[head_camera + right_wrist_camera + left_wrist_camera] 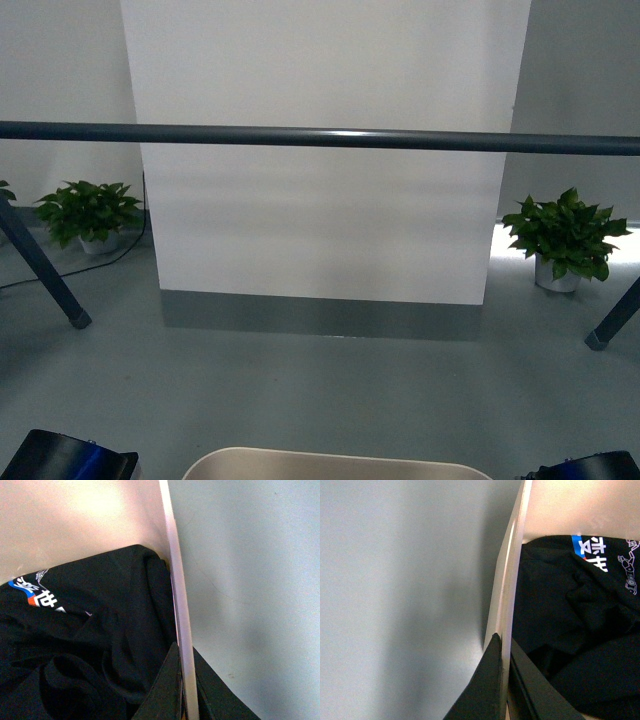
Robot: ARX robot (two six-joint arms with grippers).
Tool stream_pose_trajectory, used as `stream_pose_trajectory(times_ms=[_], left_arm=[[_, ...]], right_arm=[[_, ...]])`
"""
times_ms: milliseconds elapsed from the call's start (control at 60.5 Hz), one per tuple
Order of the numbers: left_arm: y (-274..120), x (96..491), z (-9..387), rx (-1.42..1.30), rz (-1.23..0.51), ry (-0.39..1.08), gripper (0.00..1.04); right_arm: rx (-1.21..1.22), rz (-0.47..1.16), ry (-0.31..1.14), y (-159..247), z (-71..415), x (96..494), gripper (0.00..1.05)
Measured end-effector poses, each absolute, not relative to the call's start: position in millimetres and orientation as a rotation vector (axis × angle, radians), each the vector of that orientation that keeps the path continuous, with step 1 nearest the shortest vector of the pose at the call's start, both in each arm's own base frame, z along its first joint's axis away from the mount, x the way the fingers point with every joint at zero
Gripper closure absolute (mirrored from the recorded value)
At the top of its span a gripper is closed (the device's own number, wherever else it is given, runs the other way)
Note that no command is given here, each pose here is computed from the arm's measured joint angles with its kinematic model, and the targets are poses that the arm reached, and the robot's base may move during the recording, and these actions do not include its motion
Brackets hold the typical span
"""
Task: Move hamper under clothes hanger
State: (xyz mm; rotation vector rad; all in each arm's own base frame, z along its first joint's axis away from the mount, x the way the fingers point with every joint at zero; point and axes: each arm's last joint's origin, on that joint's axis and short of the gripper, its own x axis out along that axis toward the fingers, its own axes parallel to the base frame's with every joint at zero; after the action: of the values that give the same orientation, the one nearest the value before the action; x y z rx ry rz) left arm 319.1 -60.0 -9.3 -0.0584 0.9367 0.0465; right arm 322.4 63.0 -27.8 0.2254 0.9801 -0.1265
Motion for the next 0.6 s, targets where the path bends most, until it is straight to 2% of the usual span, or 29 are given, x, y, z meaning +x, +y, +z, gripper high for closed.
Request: stream_pose_trajectory(times_ms=[215, 595], left_arm=[[-59, 334, -22, -0.059, 0.071, 0.889, 1.01], [-64, 333, -29, -0.058, 0.076, 0.95, 1.01]], right_arm=[[0.227, -0.125, 0.939, 62, -42, 336, 1.02], [0.231, -0.13, 0.928, 62, -50, 338, 1.02]])
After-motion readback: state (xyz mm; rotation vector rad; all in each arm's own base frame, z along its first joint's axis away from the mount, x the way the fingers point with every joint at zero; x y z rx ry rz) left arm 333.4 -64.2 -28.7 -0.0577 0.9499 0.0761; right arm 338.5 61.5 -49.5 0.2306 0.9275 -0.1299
